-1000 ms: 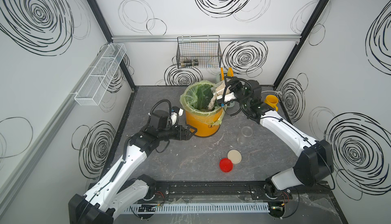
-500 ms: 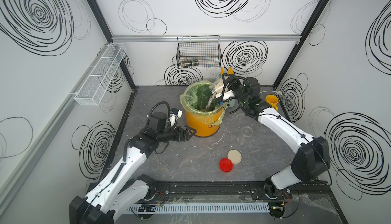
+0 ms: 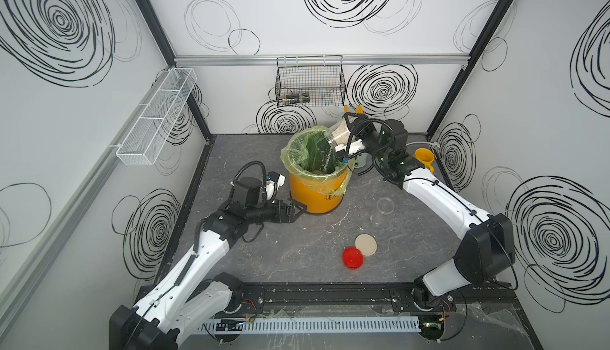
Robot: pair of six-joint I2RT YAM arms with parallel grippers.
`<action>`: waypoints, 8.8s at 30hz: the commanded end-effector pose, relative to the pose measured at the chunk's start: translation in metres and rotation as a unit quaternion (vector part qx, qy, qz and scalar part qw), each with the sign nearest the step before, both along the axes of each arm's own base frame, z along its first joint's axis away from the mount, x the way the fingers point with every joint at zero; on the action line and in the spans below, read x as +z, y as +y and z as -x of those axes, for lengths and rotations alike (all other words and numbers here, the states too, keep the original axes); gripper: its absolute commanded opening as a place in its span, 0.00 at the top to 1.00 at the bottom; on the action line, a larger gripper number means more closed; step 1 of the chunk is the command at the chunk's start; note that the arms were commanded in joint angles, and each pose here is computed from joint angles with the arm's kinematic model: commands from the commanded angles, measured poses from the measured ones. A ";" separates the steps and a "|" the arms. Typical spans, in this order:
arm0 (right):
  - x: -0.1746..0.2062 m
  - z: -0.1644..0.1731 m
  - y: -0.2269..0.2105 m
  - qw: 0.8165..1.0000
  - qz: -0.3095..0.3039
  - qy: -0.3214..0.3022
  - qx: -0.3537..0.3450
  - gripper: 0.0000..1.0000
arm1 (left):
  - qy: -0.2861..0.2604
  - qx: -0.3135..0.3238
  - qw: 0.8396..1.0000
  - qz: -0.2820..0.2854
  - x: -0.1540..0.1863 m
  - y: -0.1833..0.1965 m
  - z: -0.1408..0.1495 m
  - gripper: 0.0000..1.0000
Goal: Empty expired oatmeal from jars
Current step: Pour the expired oatmeal into the trash bin.
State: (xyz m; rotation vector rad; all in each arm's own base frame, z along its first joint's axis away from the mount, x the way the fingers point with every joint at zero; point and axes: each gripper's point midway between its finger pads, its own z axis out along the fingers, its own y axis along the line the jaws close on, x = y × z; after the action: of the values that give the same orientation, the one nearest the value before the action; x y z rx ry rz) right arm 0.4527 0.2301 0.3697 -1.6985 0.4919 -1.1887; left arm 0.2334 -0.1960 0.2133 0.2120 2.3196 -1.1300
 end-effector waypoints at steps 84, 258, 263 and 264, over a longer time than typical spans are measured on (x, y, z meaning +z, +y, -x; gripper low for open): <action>0.068 0.042 0.005 0.984 -0.089 -0.135 0.072 0.61 | -0.075 0.028 0.996 0.036 0.049 0.002 -0.017 0.04; 0.045 0.045 0.036 0.996 -0.067 -0.051 0.029 0.57 | -0.154 -0.045 0.986 0.043 0.098 -0.022 0.011 0.04; 0.043 0.048 0.028 0.989 -0.138 0.002 0.049 0.58 | -0.155 -0.043 0.986 0.048 0.105 -0.023 0.010 0.04; 0.043 0.048 0.026 0.988 -0.144 0.008 0.051 0.58 | -0.156 -0.042 0.986 0.047 0.106 -0.022 0.009 0.04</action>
State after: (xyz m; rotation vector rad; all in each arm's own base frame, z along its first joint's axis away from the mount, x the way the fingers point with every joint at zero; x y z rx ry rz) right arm 0.4218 0.2677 0.3560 -1.6595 0.5443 -1.0380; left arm 0.2214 -0.2177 0.2962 0.4021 2.0634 -1.1619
